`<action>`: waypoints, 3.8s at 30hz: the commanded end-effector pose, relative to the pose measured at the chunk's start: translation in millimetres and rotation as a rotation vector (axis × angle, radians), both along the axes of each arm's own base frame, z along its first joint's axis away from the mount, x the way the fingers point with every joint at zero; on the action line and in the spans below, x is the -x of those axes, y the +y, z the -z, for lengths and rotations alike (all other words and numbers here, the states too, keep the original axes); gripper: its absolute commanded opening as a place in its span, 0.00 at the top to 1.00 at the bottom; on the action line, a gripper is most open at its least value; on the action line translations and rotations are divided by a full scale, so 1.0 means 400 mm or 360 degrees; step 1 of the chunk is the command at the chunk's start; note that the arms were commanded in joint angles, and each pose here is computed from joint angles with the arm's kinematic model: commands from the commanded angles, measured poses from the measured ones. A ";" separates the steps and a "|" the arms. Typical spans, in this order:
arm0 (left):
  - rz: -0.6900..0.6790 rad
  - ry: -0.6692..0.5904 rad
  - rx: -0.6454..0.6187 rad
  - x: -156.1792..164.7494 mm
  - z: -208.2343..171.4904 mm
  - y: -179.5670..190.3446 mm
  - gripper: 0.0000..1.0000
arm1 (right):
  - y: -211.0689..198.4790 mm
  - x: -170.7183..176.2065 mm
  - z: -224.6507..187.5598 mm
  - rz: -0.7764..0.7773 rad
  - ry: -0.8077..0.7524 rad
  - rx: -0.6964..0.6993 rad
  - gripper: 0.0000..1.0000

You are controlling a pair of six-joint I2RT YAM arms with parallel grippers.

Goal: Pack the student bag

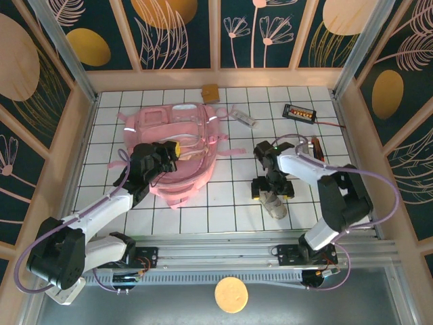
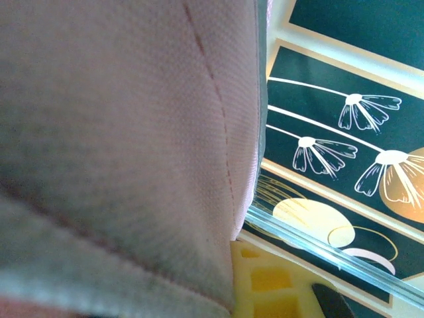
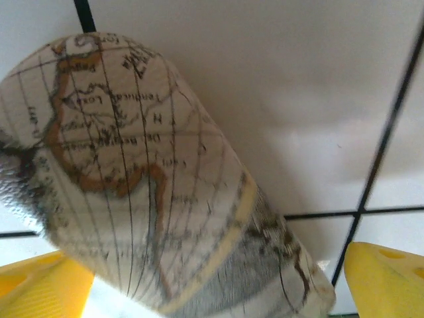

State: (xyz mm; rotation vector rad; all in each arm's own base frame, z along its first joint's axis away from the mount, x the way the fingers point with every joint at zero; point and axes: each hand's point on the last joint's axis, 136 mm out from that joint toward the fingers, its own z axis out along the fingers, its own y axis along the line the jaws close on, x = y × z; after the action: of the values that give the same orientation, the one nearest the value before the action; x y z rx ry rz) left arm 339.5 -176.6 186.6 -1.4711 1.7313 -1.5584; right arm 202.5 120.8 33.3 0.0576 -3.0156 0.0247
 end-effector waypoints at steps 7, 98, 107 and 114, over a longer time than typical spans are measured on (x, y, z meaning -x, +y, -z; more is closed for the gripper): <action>0.0102 -0.0160 0.0092 0.022 -0.078 -0.025 1.00 | 0.031 -0.061 0.046 -0.0038 -0.0046 -0.0088 0.07; -0.0089 -0.0368 0.0152 -0.072 -0.287 -0.016 1.00 | 0.520 -0.243 -0.333 0.1031 -0.0293 -0.1618 0.48; -0.0025 -0.0396 0.0139 -0.070 -0.317 -0.047 1.00 | 0.671 -0.289 -0.321 0.0868 -0.0095 -0.1758 0.48; 0.0089 -0.0364 0.0121 -0.038 -0.296 -0.111 1.00 | 0.735 -0.411 -0.293 0.0966 -0.0129 -0.1842 0.49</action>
State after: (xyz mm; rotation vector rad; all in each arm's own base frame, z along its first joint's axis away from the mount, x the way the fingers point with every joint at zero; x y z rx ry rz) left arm 365.3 -181.9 235.1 -1.4862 1.6378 -1.5084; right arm 333.2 397.0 111.3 -0.7479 -2.5690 -1.4770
